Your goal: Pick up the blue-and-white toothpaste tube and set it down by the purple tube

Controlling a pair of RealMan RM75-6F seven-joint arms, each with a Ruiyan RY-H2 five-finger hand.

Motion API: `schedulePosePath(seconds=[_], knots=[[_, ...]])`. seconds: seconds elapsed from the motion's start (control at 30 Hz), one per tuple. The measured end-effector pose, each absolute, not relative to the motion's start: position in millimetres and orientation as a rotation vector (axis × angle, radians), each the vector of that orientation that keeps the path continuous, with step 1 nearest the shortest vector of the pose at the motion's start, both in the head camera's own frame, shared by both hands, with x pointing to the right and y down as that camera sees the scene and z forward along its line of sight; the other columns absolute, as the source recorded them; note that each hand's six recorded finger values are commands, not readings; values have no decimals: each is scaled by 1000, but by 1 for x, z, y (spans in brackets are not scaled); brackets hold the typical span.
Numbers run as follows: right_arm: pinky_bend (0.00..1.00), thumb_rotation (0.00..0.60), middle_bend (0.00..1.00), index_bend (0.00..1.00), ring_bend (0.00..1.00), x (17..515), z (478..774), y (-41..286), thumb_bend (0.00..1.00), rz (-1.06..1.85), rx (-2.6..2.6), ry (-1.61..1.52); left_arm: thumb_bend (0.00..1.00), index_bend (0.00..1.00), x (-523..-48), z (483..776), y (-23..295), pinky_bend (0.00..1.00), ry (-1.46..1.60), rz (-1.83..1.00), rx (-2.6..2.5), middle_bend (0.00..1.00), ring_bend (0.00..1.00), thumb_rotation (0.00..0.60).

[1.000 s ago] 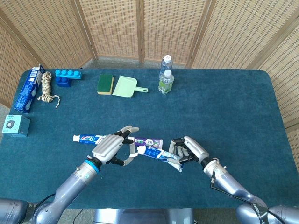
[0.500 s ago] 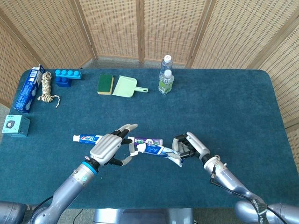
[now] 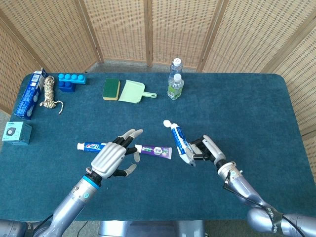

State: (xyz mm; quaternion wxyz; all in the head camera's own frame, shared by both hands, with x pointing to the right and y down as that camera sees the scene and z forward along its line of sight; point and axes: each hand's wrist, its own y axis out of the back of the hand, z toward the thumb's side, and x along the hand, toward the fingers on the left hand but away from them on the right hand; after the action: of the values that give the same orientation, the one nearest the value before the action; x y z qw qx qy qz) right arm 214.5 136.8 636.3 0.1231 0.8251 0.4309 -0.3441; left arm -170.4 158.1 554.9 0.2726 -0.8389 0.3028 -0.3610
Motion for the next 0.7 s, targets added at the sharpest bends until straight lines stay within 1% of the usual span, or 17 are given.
schedulePosePath(seconds=[0.37, 0.57, 0.63, 0.7], knots=[[910, 600, 732, 957, 750, 222, 634, 136, 525, -1026, 2428, 1257, 329, 468, -190, 548, 152, 157, 891, -987, -2221, 51, 0, 600], [891, 600, 730, 952, 724, 234, 634, 137, 519, -1084, 2471, 1256, 328, 450, -218, 542, 147, 157, 957, -1031, -2168, 51, 0, 600], [847, 600, 724, 936, 693, 240, 635, 139, 512, -1112, 2490, 1261, 328, 448, -232, 539, 146, 158, 990, -1053, -2140, 51, 0, 600], [730, 600, 705, 905, 639, 243, 635, 141, 496, -1131, 2515, 1263, 329, 447, -247, 536, 145, 158, 1022, -1075, -2112, 51, 0, 600]])
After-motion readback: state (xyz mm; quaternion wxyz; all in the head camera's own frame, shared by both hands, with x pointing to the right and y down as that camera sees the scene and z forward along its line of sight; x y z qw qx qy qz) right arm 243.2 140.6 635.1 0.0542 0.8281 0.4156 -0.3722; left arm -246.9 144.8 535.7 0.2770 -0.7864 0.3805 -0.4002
